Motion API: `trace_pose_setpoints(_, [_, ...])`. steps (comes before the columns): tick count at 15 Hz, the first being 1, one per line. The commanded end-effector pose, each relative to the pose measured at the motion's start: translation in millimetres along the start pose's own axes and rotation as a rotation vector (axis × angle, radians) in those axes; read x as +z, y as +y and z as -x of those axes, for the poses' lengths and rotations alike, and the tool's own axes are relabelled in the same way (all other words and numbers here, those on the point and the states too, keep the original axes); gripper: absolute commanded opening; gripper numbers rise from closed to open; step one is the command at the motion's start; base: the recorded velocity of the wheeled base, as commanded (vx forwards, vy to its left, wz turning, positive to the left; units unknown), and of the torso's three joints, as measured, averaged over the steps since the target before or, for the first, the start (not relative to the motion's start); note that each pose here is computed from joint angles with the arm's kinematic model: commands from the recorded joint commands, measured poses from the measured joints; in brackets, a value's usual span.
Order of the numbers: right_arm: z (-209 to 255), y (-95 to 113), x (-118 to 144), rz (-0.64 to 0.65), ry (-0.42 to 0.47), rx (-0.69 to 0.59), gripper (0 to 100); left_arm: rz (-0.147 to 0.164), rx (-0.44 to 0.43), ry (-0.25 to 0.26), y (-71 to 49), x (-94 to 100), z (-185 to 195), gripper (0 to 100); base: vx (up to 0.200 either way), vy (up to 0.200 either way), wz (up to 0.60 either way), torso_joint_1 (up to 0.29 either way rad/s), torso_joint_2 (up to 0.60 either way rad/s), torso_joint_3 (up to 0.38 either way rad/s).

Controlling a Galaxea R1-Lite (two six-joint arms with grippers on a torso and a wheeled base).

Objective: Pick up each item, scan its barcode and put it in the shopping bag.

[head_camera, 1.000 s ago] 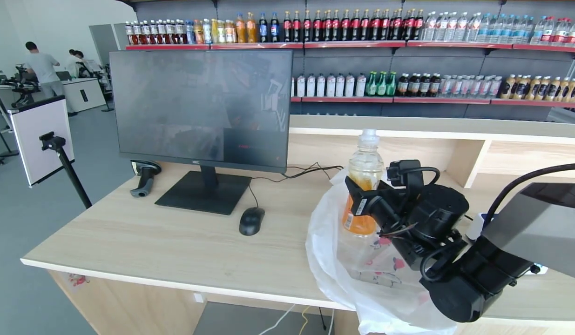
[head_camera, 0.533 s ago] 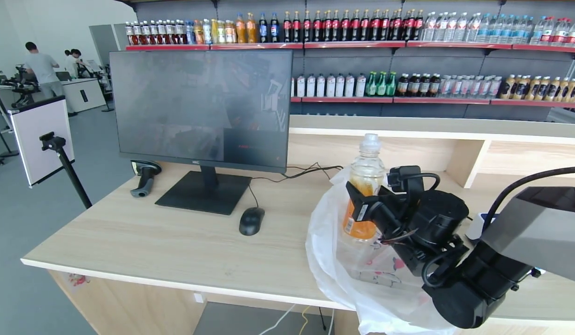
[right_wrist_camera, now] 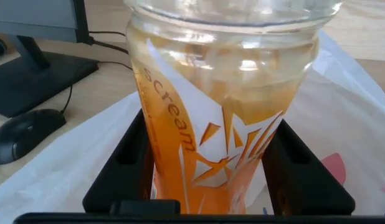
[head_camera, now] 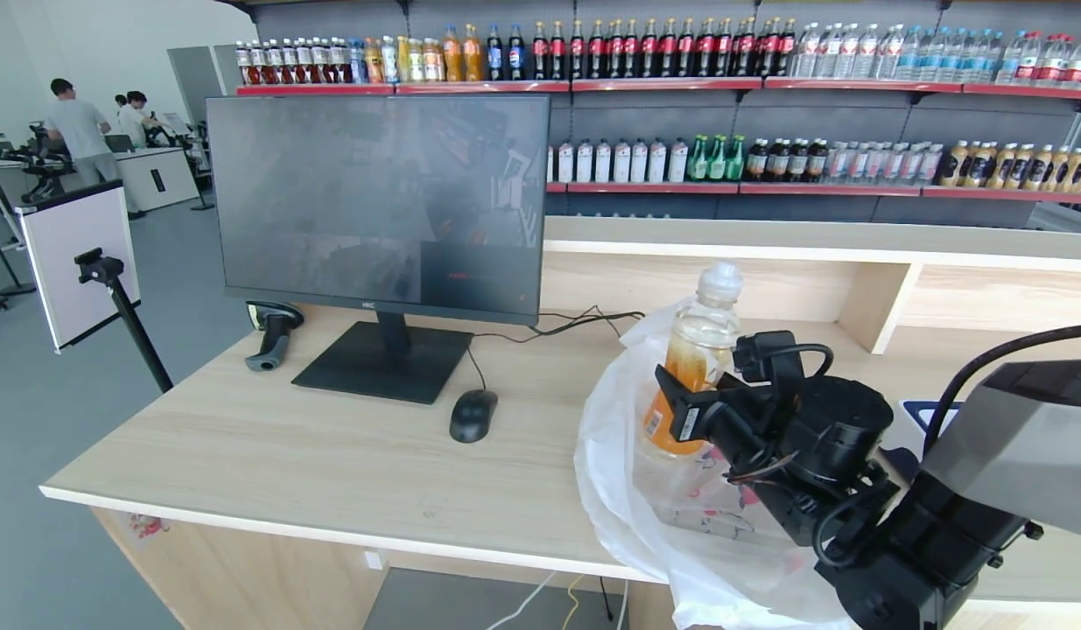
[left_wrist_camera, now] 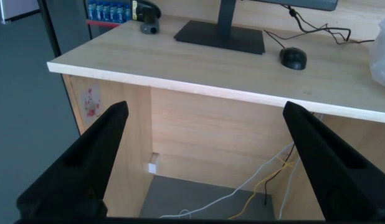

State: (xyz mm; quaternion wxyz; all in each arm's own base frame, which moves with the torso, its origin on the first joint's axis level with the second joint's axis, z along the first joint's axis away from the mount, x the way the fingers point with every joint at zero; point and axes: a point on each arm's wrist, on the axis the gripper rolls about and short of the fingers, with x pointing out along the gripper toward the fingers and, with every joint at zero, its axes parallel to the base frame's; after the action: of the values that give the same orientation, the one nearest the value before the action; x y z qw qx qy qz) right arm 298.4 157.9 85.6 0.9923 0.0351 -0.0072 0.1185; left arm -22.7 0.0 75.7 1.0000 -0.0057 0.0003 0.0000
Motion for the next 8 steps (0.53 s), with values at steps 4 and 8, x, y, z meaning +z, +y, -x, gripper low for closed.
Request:
trace_pose_setpoints(4, [10.7,4.0,-6.0,0.011,0.040,0.017,0,0.001,0.000,-0.001,0.0,0.0,0.0,100,0.000,0.000,0.00,0.000,0.00,0.000])
trace_pose_setpoints(8, [12.3,3.5,-6.2,0.012,0.044,0.016,0,0.001,0.000,-0.001,0.0,0.0,0.0,100,0.000,0.000,0.00,0.000,0.00,0.000])
